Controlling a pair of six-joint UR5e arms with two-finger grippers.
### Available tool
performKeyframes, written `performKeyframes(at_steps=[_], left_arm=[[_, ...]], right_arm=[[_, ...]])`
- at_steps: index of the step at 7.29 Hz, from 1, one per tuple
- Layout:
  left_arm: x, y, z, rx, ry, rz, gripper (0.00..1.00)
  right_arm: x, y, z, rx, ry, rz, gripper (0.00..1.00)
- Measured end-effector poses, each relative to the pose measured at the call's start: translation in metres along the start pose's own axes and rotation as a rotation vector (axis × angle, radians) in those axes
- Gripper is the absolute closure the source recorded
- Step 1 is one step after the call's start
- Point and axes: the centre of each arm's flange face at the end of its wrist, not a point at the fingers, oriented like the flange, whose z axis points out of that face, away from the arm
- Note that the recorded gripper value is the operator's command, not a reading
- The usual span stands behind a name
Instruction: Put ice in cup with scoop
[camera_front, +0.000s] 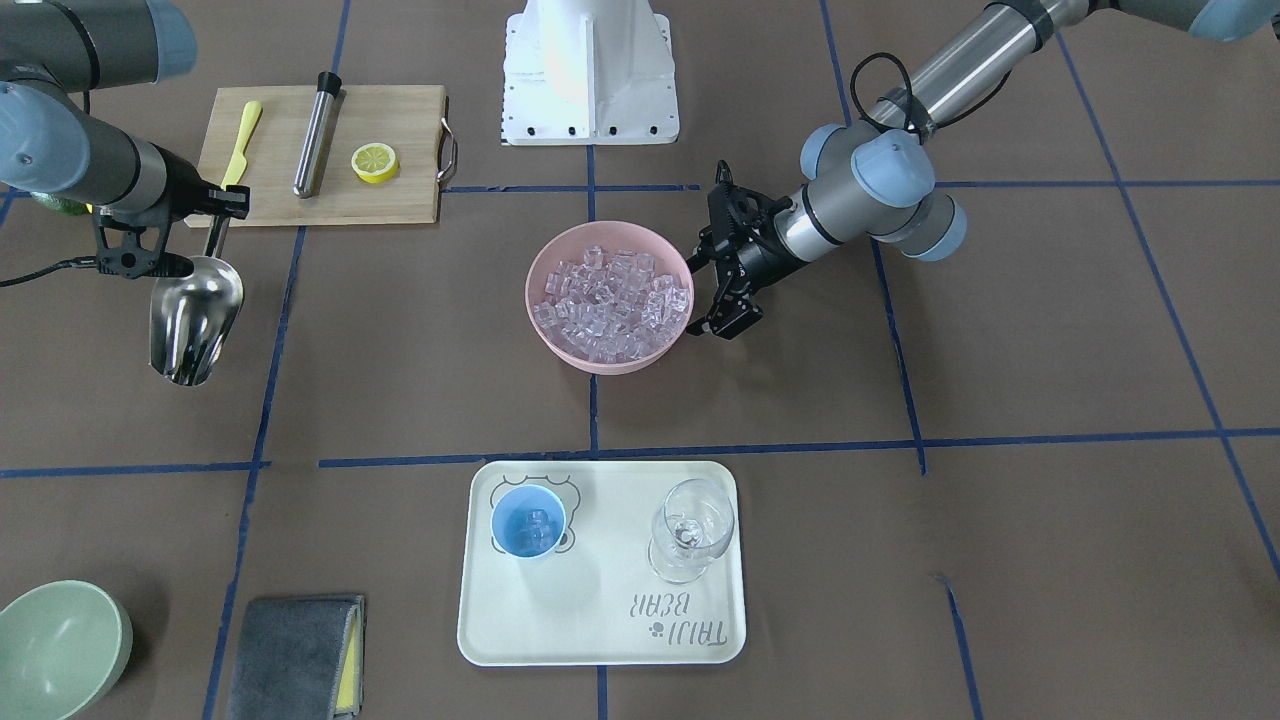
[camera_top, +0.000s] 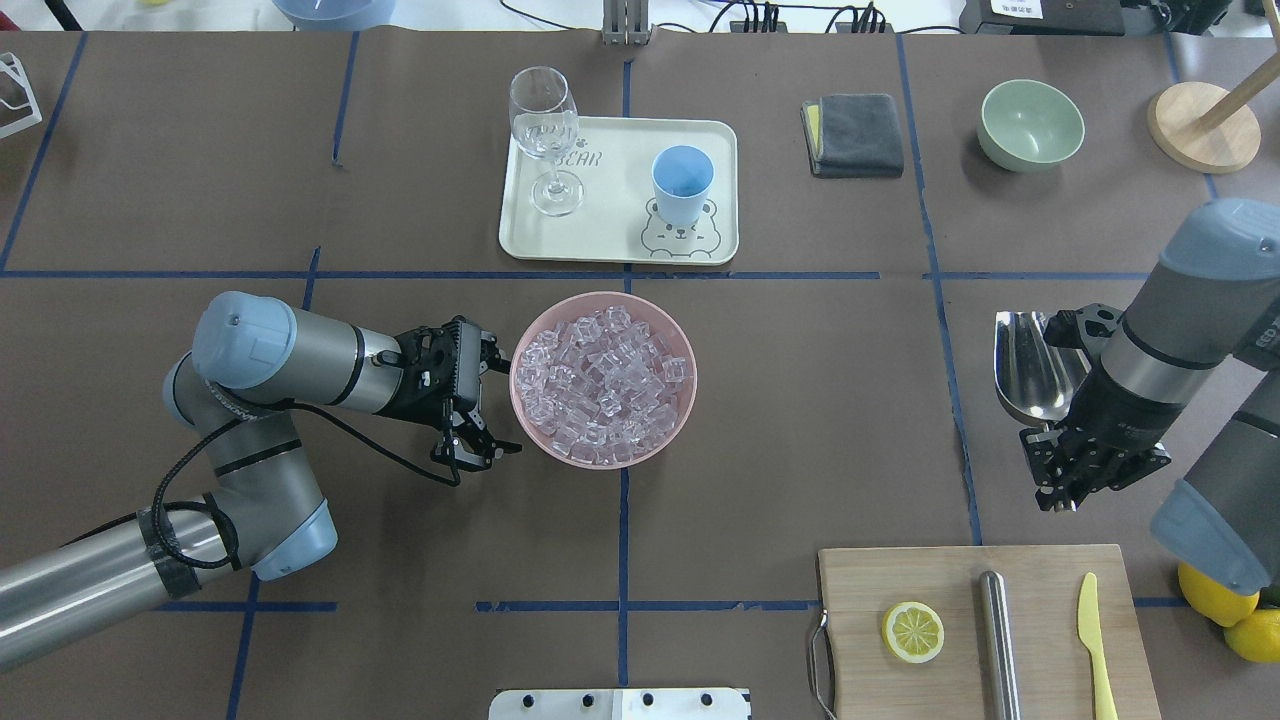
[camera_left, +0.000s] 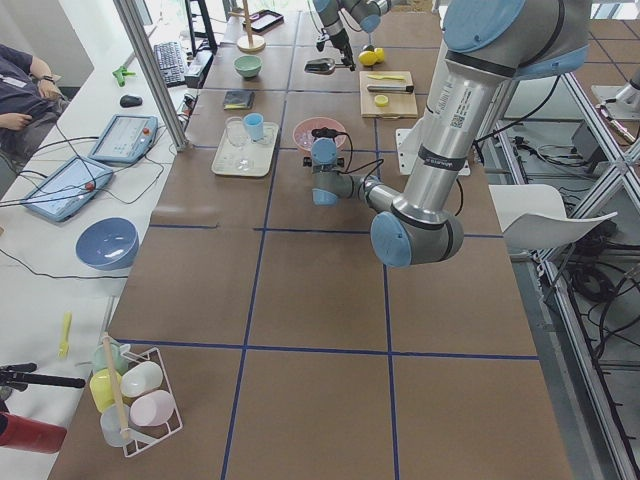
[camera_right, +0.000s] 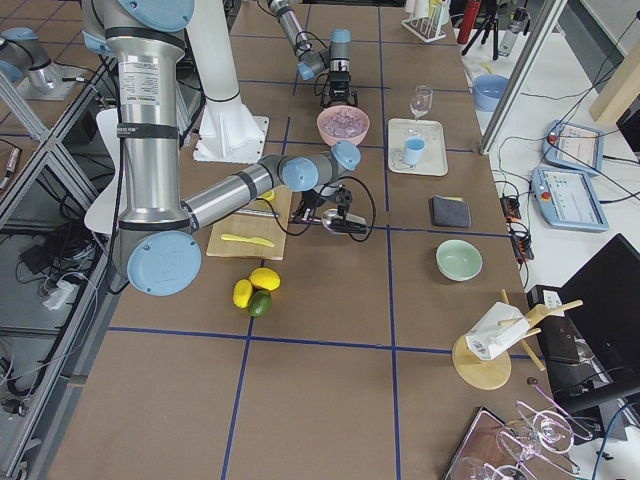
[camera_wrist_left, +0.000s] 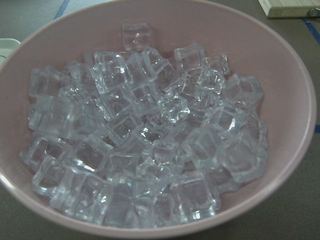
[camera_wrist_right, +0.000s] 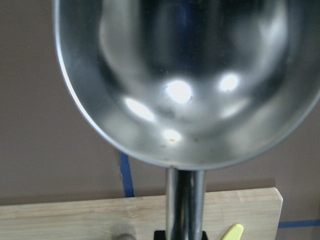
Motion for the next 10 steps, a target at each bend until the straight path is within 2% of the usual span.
performKeyframes(at_steps=[2, 4, 5, 6, 9, 10], left_arm=[[-0.001, 0.000, 0.000, -0.002, -0.015, 0.000, 0.01], [-0.002, 0.000, 0.001, -0.003, -0.023, 0.000, 0.01], [-0.002, 0.000, 0.001, -0.004, -0.025, -0.001, 0.01], [-0.002, 0.000, 0.001, -0.005, -0.025, -0.001, 0.01], [-0.002, 0.001, 0.001, -0.006, -0.027, -0.002, 0.01], [-0.003, 0.002, 0.001, -0.007, -0.030, -0.003, 0.01]], right_arm=[[0.005, -0.013, 0.026, 0.005, 0.003, -0.027, 1.00], [0.000, -0.017, 0.034, 0.009, -0.008, -0.015, 0.93], [-0.003, -0.017, 0.035, 0.009, -0.010, -0.013, 0.62], [-0.005, -0.017, 0.035, 0.009, -0.012, -0.014, 0.01], [-0.019, -0.018, 0.028, 0.032, -0.033, -0.050, 0.00], [-0.028, -0.023, 0.016, 0.072, -0.039, -0.065, 0.00]])
